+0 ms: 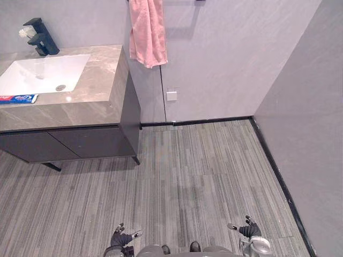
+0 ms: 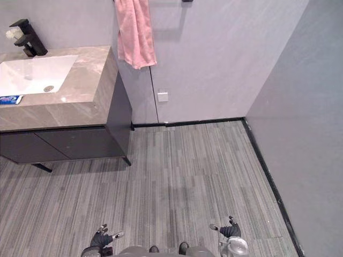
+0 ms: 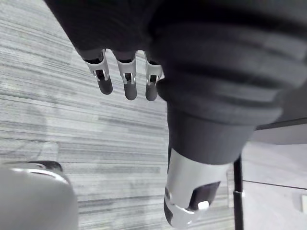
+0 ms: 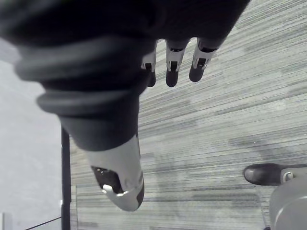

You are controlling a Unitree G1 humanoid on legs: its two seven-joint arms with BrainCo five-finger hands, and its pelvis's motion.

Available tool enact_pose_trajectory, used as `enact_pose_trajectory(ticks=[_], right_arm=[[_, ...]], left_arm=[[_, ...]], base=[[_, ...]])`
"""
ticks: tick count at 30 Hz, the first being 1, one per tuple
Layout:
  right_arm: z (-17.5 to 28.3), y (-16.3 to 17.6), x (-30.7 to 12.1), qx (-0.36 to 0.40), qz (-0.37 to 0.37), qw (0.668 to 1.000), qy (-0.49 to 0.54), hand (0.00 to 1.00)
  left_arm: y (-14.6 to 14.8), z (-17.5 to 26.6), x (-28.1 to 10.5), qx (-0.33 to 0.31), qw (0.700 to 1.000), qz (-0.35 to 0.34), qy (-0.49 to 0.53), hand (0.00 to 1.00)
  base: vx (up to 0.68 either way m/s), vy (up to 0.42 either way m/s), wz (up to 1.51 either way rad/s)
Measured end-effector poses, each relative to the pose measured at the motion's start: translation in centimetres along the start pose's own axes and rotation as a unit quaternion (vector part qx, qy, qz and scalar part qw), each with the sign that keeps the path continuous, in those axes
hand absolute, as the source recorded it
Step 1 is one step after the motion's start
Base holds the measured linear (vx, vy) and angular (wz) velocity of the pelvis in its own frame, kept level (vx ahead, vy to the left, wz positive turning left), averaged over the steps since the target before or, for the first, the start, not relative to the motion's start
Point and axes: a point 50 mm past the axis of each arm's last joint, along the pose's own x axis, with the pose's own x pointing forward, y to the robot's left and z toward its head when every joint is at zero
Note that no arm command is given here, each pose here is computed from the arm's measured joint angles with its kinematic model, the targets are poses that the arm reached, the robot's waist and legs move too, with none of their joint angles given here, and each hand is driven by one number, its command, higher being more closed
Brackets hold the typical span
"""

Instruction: Organize washtable

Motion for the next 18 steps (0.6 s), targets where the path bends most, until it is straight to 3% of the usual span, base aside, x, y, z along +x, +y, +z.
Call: enact_pose_trajectory(ticks=[7, 18], right_arm=[[0.9, -1.2, 0.5, -0.014, -0.011, 1.000, -0.008, 0.00], [2.6, 1.2, 1.0, -0.064, 0.028, 0.997, -0.028, 0.00]], left_arm=[[-1.6, 1.8, 0.3, 0.021, 0.999, -0.030, -0.037, 0.00], [-1.1, 2.8, 0.6, 0.055, 0.996, -0.034, -0.055, 0.00]], base=[[0.29, 0.180, -0.27], [0.46, 0.230, -0.28]])
